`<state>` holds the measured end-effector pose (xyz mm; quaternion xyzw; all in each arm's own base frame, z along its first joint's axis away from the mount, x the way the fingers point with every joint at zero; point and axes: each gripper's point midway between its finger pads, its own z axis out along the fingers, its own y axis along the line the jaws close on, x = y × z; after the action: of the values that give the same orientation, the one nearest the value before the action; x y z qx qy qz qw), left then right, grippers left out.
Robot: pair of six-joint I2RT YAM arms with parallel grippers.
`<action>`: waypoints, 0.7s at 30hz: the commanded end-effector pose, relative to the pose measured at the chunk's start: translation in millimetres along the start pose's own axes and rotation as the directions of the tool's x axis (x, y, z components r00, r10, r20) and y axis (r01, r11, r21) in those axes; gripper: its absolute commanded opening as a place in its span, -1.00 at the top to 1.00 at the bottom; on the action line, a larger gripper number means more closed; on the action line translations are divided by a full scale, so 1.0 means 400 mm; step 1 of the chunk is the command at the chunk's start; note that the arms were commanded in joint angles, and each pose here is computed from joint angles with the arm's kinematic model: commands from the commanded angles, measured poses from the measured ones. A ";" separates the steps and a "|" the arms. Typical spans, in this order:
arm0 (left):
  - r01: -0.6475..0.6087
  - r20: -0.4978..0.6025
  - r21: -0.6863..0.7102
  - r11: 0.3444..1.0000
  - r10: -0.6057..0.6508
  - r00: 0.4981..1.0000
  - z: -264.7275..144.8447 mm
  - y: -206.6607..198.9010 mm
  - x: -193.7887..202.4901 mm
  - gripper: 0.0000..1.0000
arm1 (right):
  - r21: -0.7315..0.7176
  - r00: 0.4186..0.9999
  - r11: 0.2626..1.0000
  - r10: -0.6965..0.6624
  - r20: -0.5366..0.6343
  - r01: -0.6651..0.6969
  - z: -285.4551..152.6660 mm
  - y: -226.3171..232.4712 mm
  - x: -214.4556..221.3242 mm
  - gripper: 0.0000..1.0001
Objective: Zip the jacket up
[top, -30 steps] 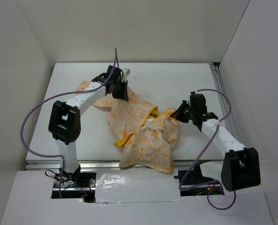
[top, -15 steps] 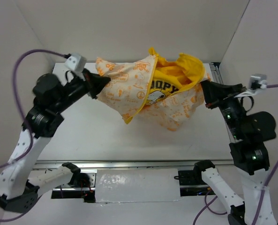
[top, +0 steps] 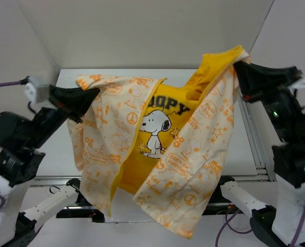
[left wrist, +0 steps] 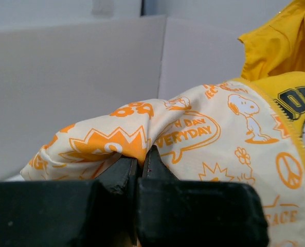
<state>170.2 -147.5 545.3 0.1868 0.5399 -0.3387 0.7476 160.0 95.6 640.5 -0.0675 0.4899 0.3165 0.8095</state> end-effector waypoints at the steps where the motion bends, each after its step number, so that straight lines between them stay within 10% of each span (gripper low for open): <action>1: 0.052 -0.151 -0.223 0.974 -0.087 0.985 0.130 0.159 0.206 1.00 | 0.190 0.942 0.982 0.075 -0.326 -0.013 0.146 -0.221 0.375 1.00; 7: 0.062 -0.402 -0.473 0.879 -0.278 0.872 0.225 0.373 0.616 1.00 | 0.329 0.818 0.932 0.069 -0.571 0.151 0.192 -0.488 0.817 1.00; 9: 0.104 -0.451 -0.536 0.838 -0.387 0.804 0.264 0.453 0.736 0.60 | 0.363 0.734 0.908 0.099 -0.672 0.210 0.185 -0.576 0.969 0.92; 10: 0.115 -0.506 -0.570 0.814 -0.457 0.731 0.251 0.466 0.801 0.06 | 0.418 0.727 0.869 0.106 -0.679 0.264 0.193 -0.619 0.970 0.39; 12: 0.136 -0.522 -0.620 0.773 -0.535 0.665 0.290 0.514 0.860 -0.17 | 0.469 0.667 0.822 0.154 -0.729 0.323 0.185 -0.680 1.044 -0.99; 14: 0.126 -0.535 -0.628 0.768 -0.543 0.647 0.300 0.526 0.881 -0.31 | 0.498 0.662 0.799 0.174 -0.729 0.339 0.178 -0.698 1.054 -0.99; 15: 0.135 -0.539 -0.612 0.779 -0.536 0.650 0.298 0.519 0.884 -0.98 | 0.501 0.673 0.804 0.179 -0.718 0.320 0.161 -0.680 1.051 -0.99; 21: 0.174 -0.529 -0.617 0.767 -0.569 0.630 0.199 0.450 0.874 -0.99 | 0.504 0.633 0.834 0.270 -0.726 0.223 0.029 -0.561 1.053 -0.99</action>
<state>440.5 -172.4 185.5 -0.0290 0.9005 -0.1969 0.3866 466.2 103.9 209.1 0.0349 0.8817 0.0816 0.4633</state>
